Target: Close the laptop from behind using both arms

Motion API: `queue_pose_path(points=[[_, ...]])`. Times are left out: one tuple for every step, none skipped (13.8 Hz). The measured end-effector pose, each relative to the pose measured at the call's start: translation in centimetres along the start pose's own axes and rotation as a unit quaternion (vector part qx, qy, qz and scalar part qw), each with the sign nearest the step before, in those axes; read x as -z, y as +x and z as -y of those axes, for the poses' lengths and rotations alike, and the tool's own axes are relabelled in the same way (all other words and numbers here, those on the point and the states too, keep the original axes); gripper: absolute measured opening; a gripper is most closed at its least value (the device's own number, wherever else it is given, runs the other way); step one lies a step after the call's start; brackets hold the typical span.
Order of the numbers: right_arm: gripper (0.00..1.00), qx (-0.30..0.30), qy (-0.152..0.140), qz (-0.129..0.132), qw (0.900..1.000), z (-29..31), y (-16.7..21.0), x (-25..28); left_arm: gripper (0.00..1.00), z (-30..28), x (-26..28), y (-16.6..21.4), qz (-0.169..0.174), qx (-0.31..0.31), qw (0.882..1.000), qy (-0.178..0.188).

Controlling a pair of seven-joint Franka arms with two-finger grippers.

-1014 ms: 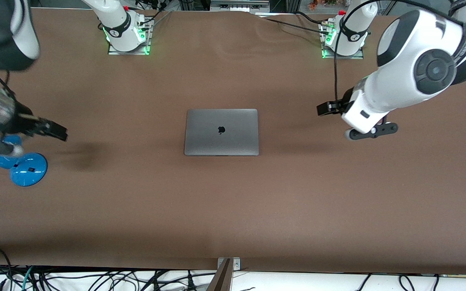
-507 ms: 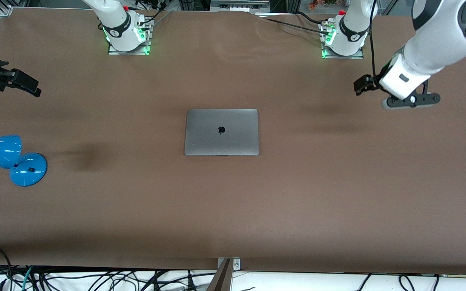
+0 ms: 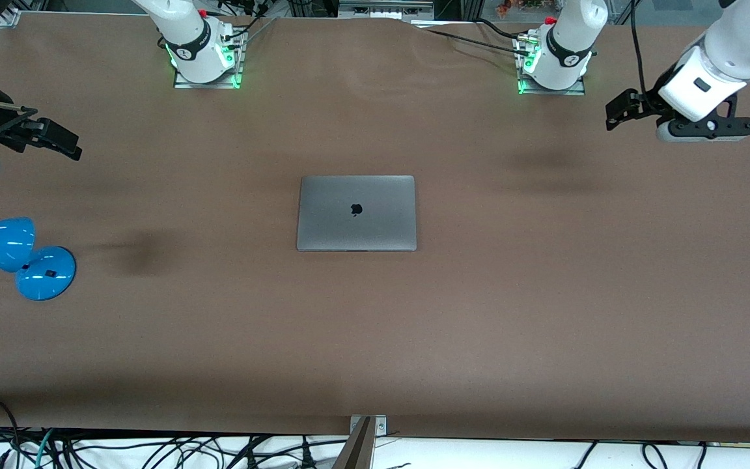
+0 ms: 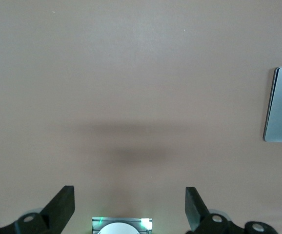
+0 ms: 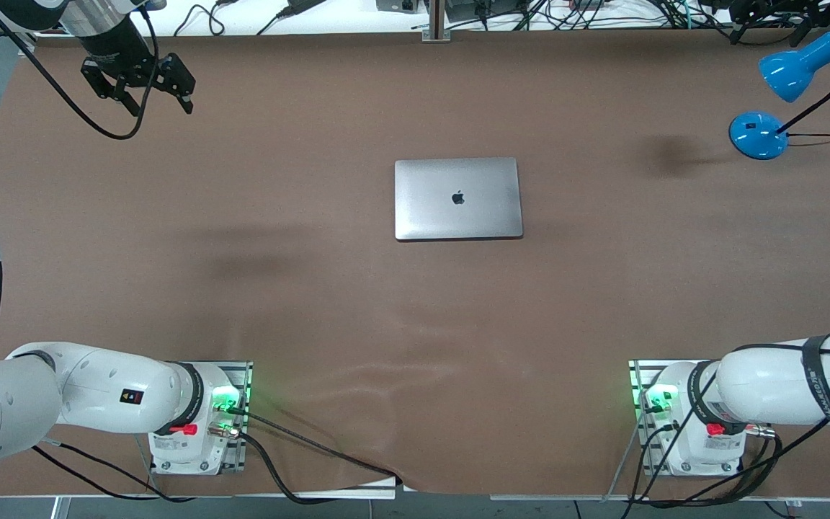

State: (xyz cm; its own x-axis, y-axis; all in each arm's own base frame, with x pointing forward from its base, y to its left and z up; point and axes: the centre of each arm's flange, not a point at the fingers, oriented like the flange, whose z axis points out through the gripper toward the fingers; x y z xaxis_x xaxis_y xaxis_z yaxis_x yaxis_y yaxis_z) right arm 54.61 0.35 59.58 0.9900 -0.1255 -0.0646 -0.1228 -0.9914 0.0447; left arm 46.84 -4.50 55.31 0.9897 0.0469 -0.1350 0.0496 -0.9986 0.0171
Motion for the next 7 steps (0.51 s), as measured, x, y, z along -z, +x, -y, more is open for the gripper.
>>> queue_pose_path(points=[[1.0, 0.0, 0.0, 0.0, 1.0, 0.0, 0.0, 0.0, 1.0, -0.1, 0.2, 0.1, 0.003, -0.001, 1.0, 0.001], [1.0, 0.0, 0.0, 0.0, 1.0, 0.0, 0.0, 0.0, 1.0, -0.2, 0.6, 0.2, 0.016, -0.001, 1.0, 0.004], [1.0, 0.001, 0.0, -0.001, 1.0, 0.1, 0.0, 0.0, 1.0, -0.4, 1.1, 0.5, 0.035, -0.002, 0.999, 0.007], [1.0, 0.001, 0.0, -0.001, 1.0, 0.1, 0.0, 0.0, 1.0, -0.5, 1.6, 1.1, 0.052, -0.001, 0.999, 0.011], [1.0, 0.001, 0.0, -0.001, 1.0, 0.1, 0.0, 0.0, 1.0, -0.6, 2.2, 1.8, 0.061, -0.001, 0.998, 0.013], [1.0, 0.002, 0.0, -0.001, 1.0, 0.2, 0.0, 0.0, 1.0, -0.7, 2.7, 2.6, 0.062, 0.0, 0.998, 0.014], [1.0, 0.002, 0.0, -0.001, 1.0, 0.2, 0.0, 0.0, 1.0, -0.7, 2.9, 3.2, 0.062, 0.001, 0.998, 0.015]])
